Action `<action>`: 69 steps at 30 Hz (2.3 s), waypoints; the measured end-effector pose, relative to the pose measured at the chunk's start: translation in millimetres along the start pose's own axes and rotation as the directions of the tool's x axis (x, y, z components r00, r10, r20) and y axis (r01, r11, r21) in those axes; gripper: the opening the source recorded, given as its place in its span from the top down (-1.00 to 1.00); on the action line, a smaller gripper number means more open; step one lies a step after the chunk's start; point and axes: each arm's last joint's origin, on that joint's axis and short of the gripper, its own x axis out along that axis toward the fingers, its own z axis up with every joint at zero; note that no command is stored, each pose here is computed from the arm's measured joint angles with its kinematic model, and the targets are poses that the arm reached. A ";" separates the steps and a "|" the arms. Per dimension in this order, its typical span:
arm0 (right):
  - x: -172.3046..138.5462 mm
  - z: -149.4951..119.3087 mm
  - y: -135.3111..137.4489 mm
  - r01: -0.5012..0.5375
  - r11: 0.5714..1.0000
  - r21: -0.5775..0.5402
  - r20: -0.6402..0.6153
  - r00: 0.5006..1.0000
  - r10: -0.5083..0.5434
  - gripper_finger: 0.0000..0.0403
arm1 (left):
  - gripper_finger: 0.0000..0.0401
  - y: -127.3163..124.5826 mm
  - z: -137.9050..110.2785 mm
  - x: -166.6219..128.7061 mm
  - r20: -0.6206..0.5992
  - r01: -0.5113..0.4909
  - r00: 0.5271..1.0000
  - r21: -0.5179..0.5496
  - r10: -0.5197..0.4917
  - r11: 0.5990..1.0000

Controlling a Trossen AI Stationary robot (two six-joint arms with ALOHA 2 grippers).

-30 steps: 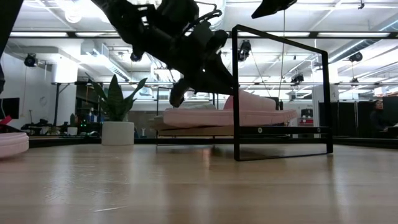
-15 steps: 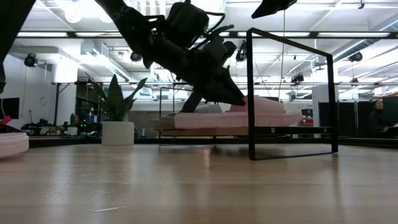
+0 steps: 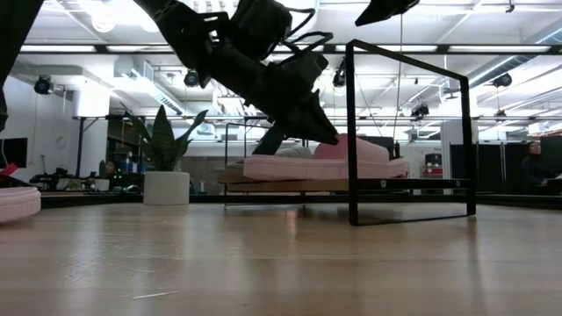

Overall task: Pick and place slides into the shelf
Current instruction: Put the top pink slide on the shelf

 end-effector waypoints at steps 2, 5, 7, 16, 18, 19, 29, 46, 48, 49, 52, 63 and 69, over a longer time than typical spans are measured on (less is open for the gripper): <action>0.0 0.0 -0.1 0.001 1.000 0.000 0.000 1.000 -0.001 0.17 | 1.00 -0.2 0.9 -0.3 -0.012 -0.006 1.000 0.001 0.006 1.000; 0.0 0.0 0.0 0.000 1.000 0.000 0.000 1.000 0.000 0.17 | 1.00 0.0 1.4 -0.5 -0.027 -0.015 1.000 0.001 0.015 1.000; 0.0 0.0 0.0 0.001 1.000 0.000 0.000 1.000 -0.001 0.17 | 1.00 0.9 1.1 -0.6 -0.044 -0.029 0.999 -0.019 0.028 0.999; 0.0 -0.1 -0.1 0.000 1.000 0.000 -0.001 1.000 0.000 0.17 | 1.00 5.0 0.7 -1.2 -0.110 -0.087 0.991 -0.056 0.080 0.995; 0.0 0.0 0.0 0.000 1.000 0.000 0.000 1.000 0.000 0.17 | 1.00 5.4 1.2 -1.5 -0.124 -0.098 0.988 -0.062 0.090 0.993; 0.0 -0.1 -0.1 0.000 1.000 0.000 0.000 1.000 0.000 0.17 | 1.00 5.8 1.3 -1.6 -0.127 -0.106 0.987 -0.073 0.096 0.992; 0.0 0.0 0.1 -0.002 1.000 0.001 0.001 1.000 0.002 0.17 | 1.00 13.7 5.0 -2.3 -0.116 -0.146 0.984 -0.116 0.132 0.983; 0.0 0.6 1.3 -0.046 0.999 0.011 0.024 0.999 0.045 0.17 | 1.00 19.2 4.9 -0.6 -0.109 -0.161 0.984 -0.173 0.144 0.972; 0.0 0.6 1.3 -0.046 0.999 0.011 0.024 0.999 0.045 0.17 | 1.00 20.1 4.1 -0.4 -0.109 -0.163 0.983 -0.176 0.146 0.971; 0.0 0.6 1.3 -0.046 0.999 0.011 0.024 0.999 0.046 0.17 | 0.99 20.2 3.6 -0.3 -0.111 -0.163 0.983 -0.177 0.145 0.971; 0.0 0.6 1.3 -0.046 0.999 0.011 0.023 0.999 0.045 0.17 | 0.91 20.5 2.0 0.2 -0.115 -0.164 0.983 -0.179 0.145 0.970; 0.0 0.3 1.5 -0.048 0.999 0.009 0.021 0.999 0.047 0.17 | 0.51 20.4 -1.8 1.6 -0.077 -0.131 0.990 -0.208 0.117 0.969; 0.0 -1.5 2.4 -0.056 0.998 -0.001 0.003 0.998 0.056 0.17 | 0.26 20.5 -2.3 1.7 -0.073 -0.128 0.991 -0.208 0.115 0.970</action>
